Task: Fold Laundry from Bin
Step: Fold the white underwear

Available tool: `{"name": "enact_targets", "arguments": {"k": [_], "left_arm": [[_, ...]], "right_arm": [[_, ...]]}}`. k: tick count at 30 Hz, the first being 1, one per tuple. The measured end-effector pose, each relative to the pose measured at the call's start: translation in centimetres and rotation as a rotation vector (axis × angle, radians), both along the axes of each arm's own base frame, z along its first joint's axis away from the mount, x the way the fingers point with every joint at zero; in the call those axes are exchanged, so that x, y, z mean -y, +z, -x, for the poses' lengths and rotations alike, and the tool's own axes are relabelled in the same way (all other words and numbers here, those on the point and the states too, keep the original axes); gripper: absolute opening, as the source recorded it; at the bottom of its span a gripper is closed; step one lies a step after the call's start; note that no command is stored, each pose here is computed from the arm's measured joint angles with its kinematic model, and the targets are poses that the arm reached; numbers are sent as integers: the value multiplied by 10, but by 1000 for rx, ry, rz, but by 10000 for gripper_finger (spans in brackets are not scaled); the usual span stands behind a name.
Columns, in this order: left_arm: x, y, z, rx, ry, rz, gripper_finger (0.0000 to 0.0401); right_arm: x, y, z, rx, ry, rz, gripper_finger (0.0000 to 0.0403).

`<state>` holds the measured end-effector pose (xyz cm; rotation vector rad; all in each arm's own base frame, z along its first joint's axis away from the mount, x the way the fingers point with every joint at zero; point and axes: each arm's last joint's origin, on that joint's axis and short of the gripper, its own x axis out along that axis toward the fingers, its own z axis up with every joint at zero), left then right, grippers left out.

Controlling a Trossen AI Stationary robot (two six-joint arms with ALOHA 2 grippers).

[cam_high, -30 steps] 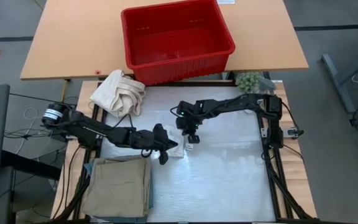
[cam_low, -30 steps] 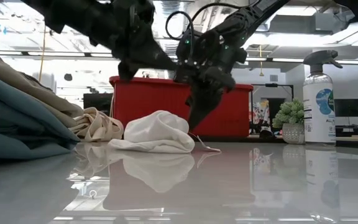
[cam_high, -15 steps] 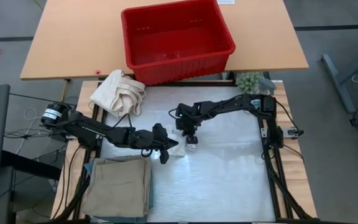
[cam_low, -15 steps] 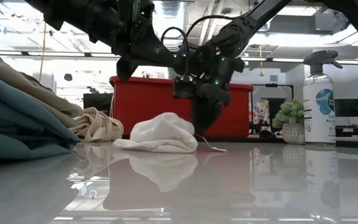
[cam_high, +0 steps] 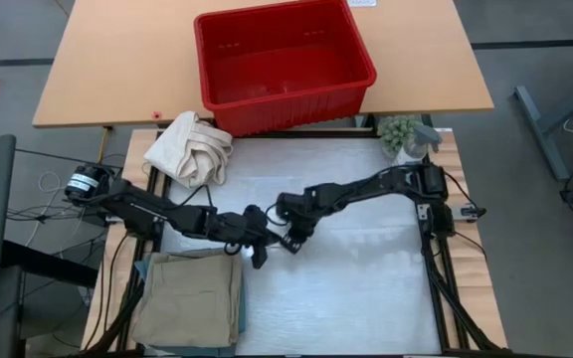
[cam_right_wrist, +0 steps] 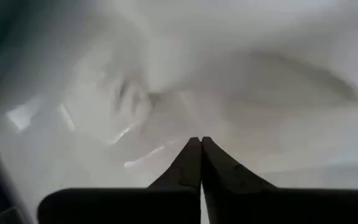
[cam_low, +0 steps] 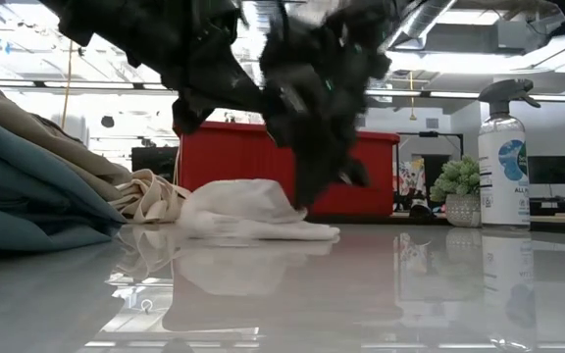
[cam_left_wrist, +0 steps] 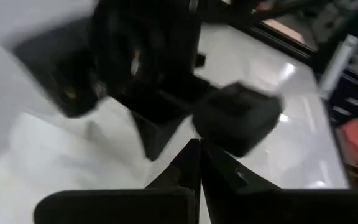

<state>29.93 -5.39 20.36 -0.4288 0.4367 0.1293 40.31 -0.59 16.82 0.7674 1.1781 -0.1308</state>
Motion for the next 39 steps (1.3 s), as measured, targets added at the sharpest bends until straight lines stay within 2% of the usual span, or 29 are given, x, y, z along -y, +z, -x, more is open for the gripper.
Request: {"name": "enact_targets", "arguments": {"k": [4, 9, 12, 19, 25, 30, 35, 39], "left_arm": [[14, -4, 5, -45, -61, 46, 0], [33, -8, 13, -83, -17, 16, 0], [44, -13, 21, -126, 34, -11, 0], [53, -22, 34, -205, 145, -55, 0], [52, -22, 35, -211, 151, -63, 0], [52, -22, 35, -210, 157, -67, 0], [52, -23, 35, -214, 158, -70, 0], [52, -23, 36, -219, 158, -73, 0]], "right_arm": [[2, 34, -17, 119, 67, 86, 51], [10, 56, -16, 109, 246, 257, 56], [12, 60, -15, 119, 393, 360, 56], [-17, 54, -16, 154, 597, 389, 22], [-50, 48, -18, 215, 654, 410, 17], [-64, 38, -27, 265, 655, 423, 22], [-67, 19, -36, 269, 638, 428, 19], [-53, 20, -38, 245, 606, 538, 21]]}}
